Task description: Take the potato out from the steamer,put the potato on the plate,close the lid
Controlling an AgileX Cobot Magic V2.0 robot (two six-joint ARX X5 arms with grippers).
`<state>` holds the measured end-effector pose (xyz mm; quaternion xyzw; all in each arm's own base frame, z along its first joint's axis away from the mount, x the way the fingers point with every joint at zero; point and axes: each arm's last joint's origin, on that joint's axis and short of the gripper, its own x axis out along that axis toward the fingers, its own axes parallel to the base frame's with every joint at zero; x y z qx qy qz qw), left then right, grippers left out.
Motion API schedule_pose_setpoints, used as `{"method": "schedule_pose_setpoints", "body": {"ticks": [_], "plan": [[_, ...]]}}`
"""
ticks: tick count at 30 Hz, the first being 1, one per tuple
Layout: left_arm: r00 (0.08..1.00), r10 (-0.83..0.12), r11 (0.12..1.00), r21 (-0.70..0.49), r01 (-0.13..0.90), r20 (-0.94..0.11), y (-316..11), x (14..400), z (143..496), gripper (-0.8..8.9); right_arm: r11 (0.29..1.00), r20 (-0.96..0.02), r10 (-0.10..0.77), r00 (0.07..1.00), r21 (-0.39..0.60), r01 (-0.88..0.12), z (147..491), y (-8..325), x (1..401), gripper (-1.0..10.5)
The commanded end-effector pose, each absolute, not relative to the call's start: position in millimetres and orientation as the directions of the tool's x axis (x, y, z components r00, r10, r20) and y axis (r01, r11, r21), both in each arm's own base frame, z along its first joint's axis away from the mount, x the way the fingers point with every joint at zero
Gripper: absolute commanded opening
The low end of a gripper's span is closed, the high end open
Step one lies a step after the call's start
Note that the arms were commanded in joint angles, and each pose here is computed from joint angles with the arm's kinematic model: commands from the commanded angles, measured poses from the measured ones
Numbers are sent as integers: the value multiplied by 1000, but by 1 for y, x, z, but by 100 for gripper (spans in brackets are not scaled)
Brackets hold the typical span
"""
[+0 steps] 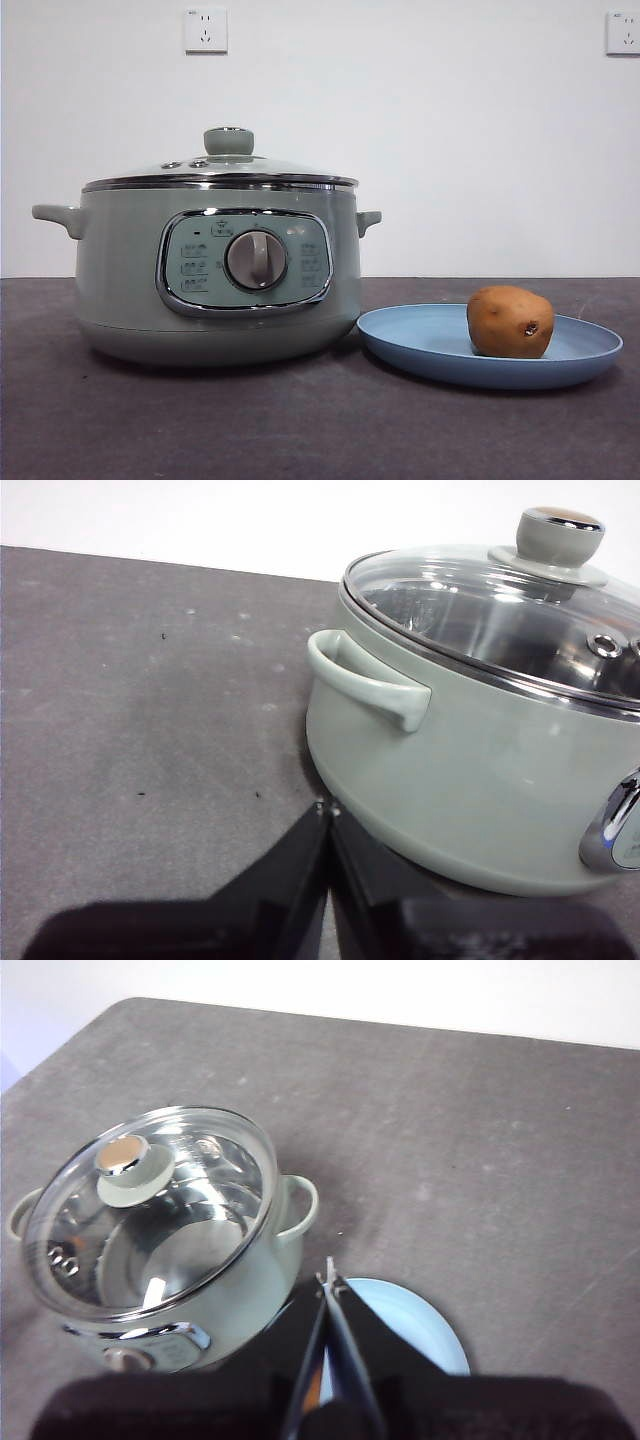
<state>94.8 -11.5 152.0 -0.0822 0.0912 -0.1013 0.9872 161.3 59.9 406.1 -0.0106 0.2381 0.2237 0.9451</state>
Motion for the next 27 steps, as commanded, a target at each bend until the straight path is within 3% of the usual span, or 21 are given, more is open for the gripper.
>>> {"method": "schedule_pose_setpoints", "body": {"ticks": [1, 4, 12, 16, 27], "plan": [[963, -207, 967, -184, 175, -173, -11, 95, 148, -4, 934, -432, 331, 839, 27, -355, 411, 51, 157, -1], [963, -207, 967, -184, 175, -173, -11, 95, 148, -4, 967, -431, 228, 873, 0, -253, 410, 40, 155, -1], [963, -207, 967, -184, 175, -173, -11, 95, 148, -4, 995, -436, 90, 896, -1, -100, 392, 14, 139, -1], [963, -207, 967, -184, 175, -173, -11, 95, 148, -4, 1000, -421, 27, 907, 0, -29, 364, 4, 131, -1], [963, -207, 967, -184, 175, -173, -11, 95, 148, -4, 990, -228, -79, 970, 98, 104, 251, -10, 124, -1]]}}
